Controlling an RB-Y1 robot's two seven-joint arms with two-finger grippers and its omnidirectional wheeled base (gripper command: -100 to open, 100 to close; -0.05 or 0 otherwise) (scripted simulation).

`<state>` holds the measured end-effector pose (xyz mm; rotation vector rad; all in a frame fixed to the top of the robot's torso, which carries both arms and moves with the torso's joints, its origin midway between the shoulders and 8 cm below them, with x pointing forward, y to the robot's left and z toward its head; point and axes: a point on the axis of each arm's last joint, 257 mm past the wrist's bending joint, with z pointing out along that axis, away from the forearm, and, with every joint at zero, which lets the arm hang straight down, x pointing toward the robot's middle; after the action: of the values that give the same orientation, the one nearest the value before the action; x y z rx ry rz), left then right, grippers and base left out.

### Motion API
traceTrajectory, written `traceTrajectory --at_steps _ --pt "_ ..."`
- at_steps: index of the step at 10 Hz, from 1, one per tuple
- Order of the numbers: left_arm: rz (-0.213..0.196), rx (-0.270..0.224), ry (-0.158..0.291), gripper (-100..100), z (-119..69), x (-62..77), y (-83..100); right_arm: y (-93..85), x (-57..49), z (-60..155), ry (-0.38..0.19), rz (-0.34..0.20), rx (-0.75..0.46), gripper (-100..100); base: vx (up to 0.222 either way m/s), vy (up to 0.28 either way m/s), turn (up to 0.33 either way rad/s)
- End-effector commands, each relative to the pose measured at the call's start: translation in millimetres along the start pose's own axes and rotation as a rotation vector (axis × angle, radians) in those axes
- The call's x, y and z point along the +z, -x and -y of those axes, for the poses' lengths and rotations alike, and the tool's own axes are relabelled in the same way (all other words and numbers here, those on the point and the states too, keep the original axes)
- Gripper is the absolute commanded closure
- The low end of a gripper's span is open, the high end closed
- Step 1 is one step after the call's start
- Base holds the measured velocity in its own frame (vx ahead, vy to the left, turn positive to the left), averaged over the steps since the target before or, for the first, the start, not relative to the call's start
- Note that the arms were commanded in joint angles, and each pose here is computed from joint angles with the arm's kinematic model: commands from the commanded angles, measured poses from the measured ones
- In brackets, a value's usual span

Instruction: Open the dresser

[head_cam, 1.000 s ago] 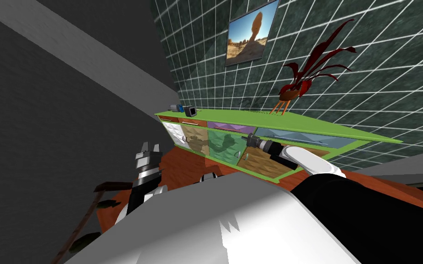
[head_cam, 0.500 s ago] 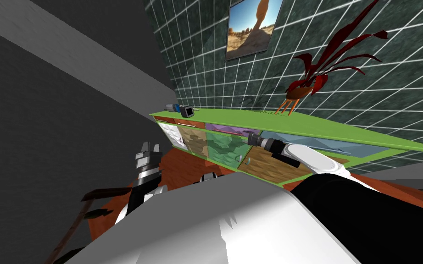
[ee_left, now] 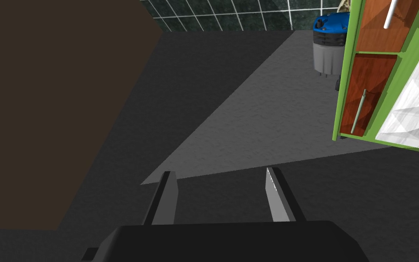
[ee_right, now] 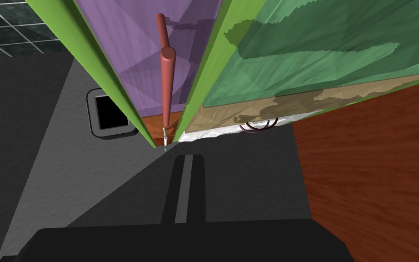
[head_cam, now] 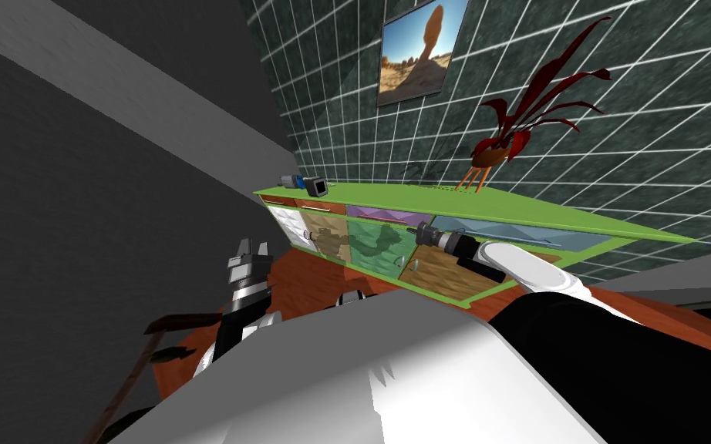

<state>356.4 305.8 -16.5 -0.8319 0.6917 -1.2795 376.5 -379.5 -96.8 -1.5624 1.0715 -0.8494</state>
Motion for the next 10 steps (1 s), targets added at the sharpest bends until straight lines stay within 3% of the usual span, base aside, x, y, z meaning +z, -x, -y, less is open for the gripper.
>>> traceTrajectory --at_steps 1,2,8,9,10 --pt "0.000 0.000 0.000 0 0.0 0.0 0.0 2.4 0.0 0.3 0.001 0.005 0.000 100 -0.054 0.053 -0.016" --pt "0.000 0.000 0.000 0 0.0 -0.1 0.1 -1.0 -0.3 1.0 0.004 0.001 -0.005 -100 0.055 -0.032 0.034" --pt "0.000 0.001 0.000 0 -0.1 -0.1 0.2 -7.0 -0.6 2.5 0.008 -0.008 -0.013 -100 0.109 -0.073 0.023" --pt "0.000 0.000 0.000 0 0.0 -0.1 0.1 -7.0 -0.6 2.5 0.008 -0.008 -0.013 100 0.010 -0.004 0.002" --pt "0.000 0.000 0.000 0 0.0 -0.1 0.1 -1.9 -0.7 3.1 0.008 0.002 -0.013 100 -0.070 0.064 -0.047"
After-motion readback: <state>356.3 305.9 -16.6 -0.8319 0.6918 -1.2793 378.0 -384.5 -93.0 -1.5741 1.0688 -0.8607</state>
